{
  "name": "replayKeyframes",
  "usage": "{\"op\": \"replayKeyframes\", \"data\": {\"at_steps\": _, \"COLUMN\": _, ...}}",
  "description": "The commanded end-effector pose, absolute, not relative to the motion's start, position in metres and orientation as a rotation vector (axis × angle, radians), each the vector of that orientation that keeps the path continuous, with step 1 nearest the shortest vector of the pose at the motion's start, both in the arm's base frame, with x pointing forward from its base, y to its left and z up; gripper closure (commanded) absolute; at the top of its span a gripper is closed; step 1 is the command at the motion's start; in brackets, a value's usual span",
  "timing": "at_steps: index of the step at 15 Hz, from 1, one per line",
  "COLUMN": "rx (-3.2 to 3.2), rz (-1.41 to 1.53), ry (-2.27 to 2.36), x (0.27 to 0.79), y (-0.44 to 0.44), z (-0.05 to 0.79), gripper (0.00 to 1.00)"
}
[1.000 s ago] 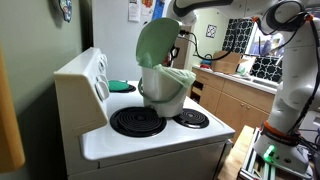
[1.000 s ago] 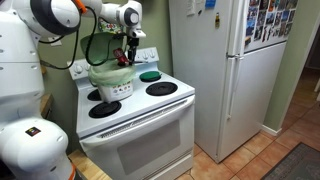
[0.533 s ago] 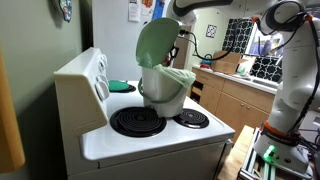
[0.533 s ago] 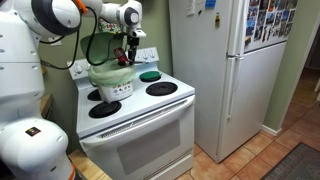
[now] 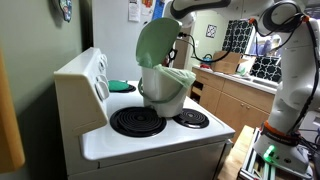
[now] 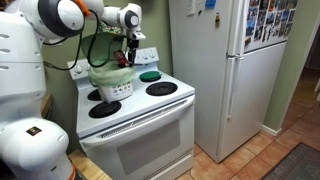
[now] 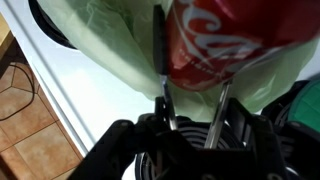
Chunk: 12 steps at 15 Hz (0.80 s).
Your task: Use the kitchen thong to lift the coke can and put it in the bin
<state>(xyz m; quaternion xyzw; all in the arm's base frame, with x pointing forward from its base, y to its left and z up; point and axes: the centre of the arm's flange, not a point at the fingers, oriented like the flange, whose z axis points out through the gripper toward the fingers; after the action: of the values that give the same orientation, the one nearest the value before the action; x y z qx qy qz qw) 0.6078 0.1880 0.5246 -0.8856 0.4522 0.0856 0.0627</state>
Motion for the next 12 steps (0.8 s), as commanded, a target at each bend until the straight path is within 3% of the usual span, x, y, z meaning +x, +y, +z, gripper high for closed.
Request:
{"op": "replayKeyframes", "data": {"at_steps": 1, "rx": -2.748, "rz": 0.272, "ry": 1.359, "x": 0.614, "y": 0.203, "z": 0.519, "gripper": 0.57}}
{"op": "replayKeyframes", "data": {"at_steps": 3, "rx": -2.769, "rz": 0.268, "ry": 1.344, "x": 0.616, "y": 0.208, "z": 0.518, "gripper": 0.51}}
{"op": "replayKeyframes", "data": {"at_steps": 5, "rx": -2.778, "rz": 0.245, "ry": 1.336, "x": 0.616, "y": 0.208, "z": 0.524, "gripper": 0.55}}
{"op": "replayKeyframes", "data": {"at_steps": 6, "rx": -2.78, "rz": 0.233, "ry": 1.334, "x": 0.616, "y": 0.208, "z": 0.526, "gripper": 0.62}}
{"op": "replayKeyframes", "data": {"at_steps": 12, "rx": -2.788, "rz": 0.193, "ry": 1.302, "x": 0.616, "y": 0.216, "z": 0.535, "gripper": 0.62}}
